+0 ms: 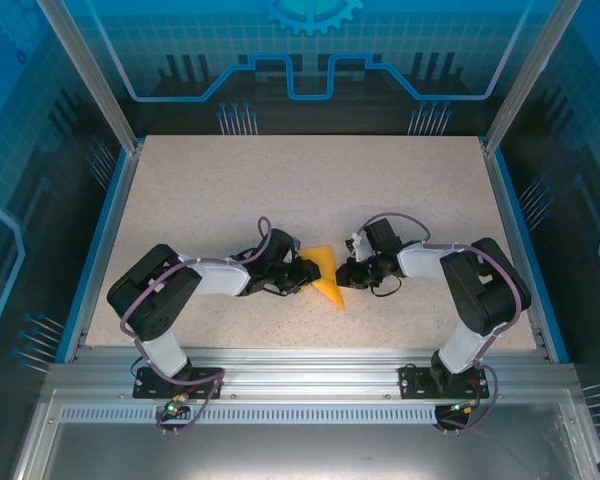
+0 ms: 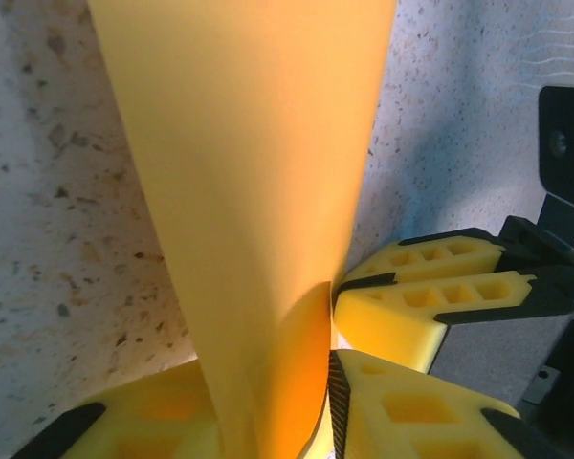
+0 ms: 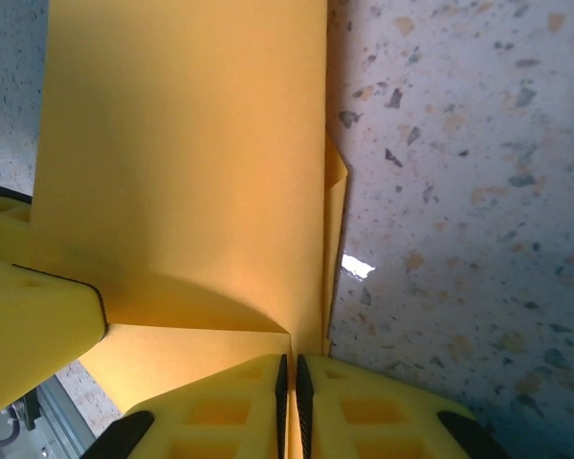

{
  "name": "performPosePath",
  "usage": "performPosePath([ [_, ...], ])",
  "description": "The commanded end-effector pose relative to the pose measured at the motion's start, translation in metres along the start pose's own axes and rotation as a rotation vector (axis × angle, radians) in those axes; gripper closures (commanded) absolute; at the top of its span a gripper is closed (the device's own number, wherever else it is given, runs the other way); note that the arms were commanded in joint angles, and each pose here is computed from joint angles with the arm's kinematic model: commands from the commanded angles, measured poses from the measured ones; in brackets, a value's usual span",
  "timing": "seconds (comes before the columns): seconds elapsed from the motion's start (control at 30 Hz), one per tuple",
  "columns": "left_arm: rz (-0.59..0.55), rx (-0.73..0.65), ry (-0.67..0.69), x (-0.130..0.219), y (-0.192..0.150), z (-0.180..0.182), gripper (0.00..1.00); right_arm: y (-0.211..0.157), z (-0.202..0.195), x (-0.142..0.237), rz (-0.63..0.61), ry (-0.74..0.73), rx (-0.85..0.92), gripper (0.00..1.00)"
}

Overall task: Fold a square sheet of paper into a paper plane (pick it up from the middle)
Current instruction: Fold the wing for the fifth time at the center of the table.

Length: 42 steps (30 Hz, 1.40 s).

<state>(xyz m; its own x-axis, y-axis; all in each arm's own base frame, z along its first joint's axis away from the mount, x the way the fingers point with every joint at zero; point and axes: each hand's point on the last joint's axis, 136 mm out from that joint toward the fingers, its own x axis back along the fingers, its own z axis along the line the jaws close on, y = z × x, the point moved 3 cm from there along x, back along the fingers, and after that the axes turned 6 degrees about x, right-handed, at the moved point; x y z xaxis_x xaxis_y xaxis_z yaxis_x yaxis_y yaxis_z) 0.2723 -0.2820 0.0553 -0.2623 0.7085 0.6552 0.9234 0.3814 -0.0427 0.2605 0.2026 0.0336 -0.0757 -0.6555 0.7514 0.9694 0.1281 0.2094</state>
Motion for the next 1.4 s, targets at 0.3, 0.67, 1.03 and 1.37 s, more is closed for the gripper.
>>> performPosePath([
  [0.3,0.032,-0.011,0.032,-0.002,0.000,-0.011,0.92,0.006,-0.001,0.031,-0.059,-0.094,0.066,0.74],
  [0.67,0.054,0.020,0.076,0.001,0.001,-0.020,0.97,-0.020,0.029,0.044,-0.227,-0.202,0.372,0.52],
  [1.03,0.066,0.029,0.086,-0.002,0.002,-0.023,0.97,-0.036,0.051,0.028,-0.294,-0.389,0.682,0.49],
  [1.37,0.073,0.030,0.080,-0.002,0.001,-0.025,0.96,-0.035,0.060,0.015,-0.281,-0.443,0.797,0.50],
])
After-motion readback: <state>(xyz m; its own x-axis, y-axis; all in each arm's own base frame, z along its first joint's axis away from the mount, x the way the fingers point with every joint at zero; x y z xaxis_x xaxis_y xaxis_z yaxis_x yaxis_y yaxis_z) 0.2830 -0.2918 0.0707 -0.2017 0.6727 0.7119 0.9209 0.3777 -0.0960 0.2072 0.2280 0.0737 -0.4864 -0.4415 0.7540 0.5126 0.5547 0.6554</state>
